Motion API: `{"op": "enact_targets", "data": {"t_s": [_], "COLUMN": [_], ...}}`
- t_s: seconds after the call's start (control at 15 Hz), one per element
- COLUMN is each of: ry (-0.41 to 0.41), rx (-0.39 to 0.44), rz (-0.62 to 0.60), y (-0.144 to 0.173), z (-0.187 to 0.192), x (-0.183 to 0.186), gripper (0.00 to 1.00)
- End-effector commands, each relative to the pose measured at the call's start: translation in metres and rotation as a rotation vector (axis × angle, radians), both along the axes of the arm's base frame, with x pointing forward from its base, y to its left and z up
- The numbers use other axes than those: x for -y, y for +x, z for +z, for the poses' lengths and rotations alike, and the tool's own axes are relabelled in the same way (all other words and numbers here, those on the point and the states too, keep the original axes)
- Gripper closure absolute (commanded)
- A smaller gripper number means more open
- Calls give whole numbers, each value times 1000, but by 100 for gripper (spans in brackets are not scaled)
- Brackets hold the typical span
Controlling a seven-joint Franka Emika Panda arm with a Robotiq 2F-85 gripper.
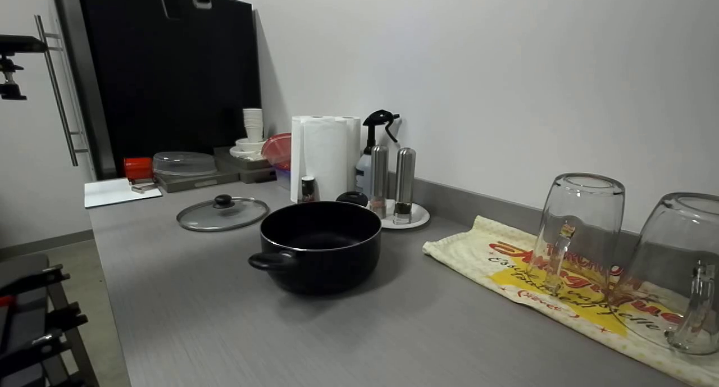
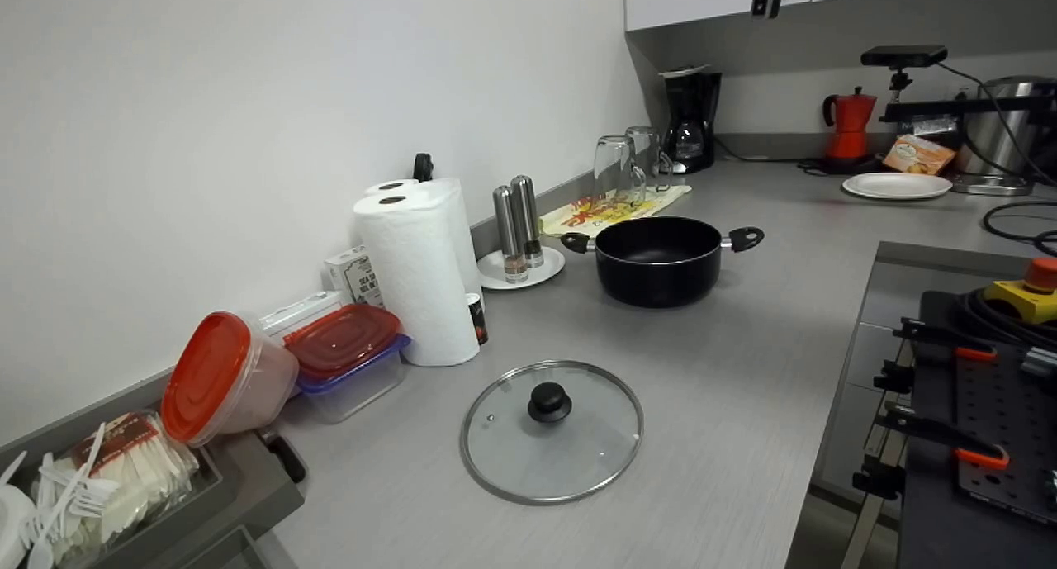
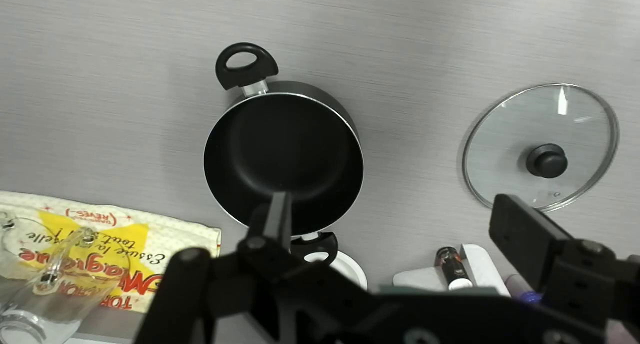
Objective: Put the glass lid on the black pot.
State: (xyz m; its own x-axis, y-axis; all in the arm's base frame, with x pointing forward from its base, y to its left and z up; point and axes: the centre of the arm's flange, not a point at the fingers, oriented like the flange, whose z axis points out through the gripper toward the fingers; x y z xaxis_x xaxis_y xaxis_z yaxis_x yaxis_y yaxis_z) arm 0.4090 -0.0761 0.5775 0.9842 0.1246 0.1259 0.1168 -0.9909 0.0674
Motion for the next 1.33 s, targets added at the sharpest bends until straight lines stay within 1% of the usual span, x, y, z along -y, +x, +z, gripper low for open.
{"op": "enact_targets", "data": {"t_s": [0.0, 0.13, 0.33, 0.4, 0.47, 0.67, 0.87, 1.27], "ry": [0, 0, 1, -1, -2, -1, 0, 41], "rx": [0, 0, -20, -31, -34, -54, -76, -102], "rz": [0, 0, 38, 60, 85, 188, 287, 462], "y": [0, 0, 16, 39, 47, 79, 104, 135], "z": [0, 0, -7, -29, -35, -70, -105, -166], "x": [0, 0, -21, -35, -47, -97, -147, -255], "gripper": [0, 0, 0, 0, 0, 0, 0, 0]}}
